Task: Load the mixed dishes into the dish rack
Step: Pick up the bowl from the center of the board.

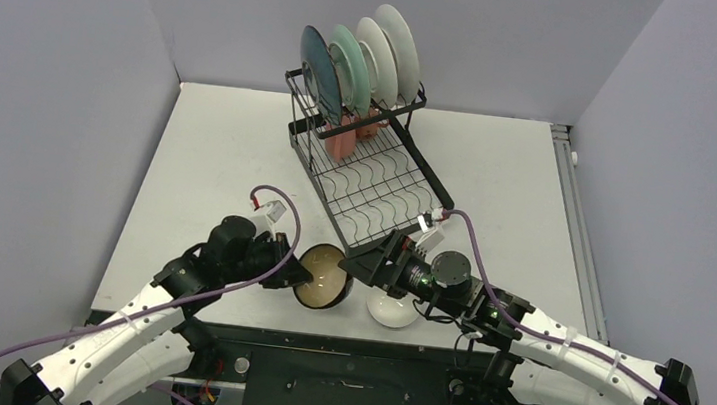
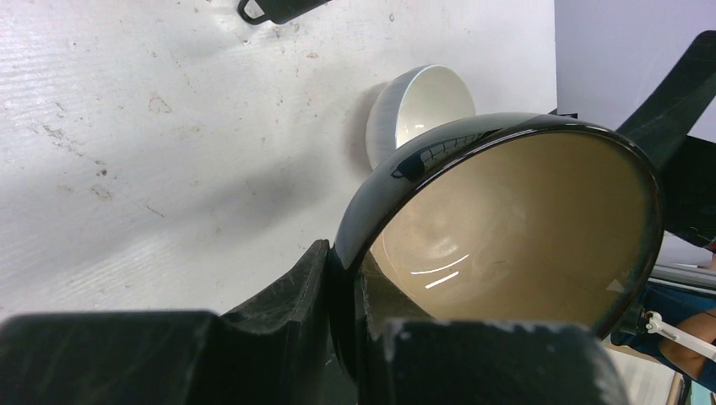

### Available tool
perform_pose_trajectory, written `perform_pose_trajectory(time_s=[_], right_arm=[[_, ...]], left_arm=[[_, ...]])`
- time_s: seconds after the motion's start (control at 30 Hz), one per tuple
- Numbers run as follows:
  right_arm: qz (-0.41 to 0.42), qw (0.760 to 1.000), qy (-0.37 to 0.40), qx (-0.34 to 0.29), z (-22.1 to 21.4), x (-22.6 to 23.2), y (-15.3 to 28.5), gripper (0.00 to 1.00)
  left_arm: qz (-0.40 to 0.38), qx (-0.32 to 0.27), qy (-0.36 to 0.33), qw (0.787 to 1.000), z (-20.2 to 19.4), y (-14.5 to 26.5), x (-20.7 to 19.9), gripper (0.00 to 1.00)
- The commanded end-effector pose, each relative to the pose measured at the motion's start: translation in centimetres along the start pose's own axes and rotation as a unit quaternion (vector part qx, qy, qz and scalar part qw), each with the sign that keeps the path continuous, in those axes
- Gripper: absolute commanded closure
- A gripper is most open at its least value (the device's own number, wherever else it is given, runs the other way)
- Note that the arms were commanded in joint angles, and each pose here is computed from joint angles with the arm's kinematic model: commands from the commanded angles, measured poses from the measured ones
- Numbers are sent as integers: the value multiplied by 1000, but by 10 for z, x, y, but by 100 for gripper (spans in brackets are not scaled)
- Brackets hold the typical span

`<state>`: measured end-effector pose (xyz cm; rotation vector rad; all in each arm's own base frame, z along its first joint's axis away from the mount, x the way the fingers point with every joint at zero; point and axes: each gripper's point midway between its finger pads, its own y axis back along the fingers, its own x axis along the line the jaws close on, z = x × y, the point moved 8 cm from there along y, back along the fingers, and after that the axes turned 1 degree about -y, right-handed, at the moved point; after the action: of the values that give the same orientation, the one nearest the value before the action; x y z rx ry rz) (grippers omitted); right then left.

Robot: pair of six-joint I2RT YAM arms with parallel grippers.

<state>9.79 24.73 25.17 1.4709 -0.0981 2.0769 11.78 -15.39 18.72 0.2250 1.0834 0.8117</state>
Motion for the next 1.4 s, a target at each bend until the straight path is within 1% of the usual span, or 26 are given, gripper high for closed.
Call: perform_pose_trajectory(time_s=[0.0, 0.13, 0.3, 0.47, 0.73, 1.1, 1.37], right_arm=[[-7, 1000, -19, -15, 3, 3, -3, 2], [-30, 999, -25, -3, -2, -5, -6, 2], [-27, 999, -41, 12, -9, -7, -12, 2], [-7, 998, -58, 10, -10, 0, -16, 3], [13, 996, -84, 10, -12, 3, -18, 8], [15, 996, -92, 10, -16, 0, -22, 12], [27, 995, -95, 15, -20, 4, -27, 19]], left_arm=[[-85, -81, -41, 992, 35, 20, -42, 100], [-86, -87, -47, 991, 38, 24, -45, 100], [-89, -91, -50, 991, 41, 26, -48, 100], [-96, -90, -50, 990, 41, 27, -51, 100], [-104, -90, -47, 989, 41, 26, -52, 100], [-114, -85, -42, 989, 41, 22, -53, 100], [-113, -74, -38, 990, 40, 19, -52, 100]])
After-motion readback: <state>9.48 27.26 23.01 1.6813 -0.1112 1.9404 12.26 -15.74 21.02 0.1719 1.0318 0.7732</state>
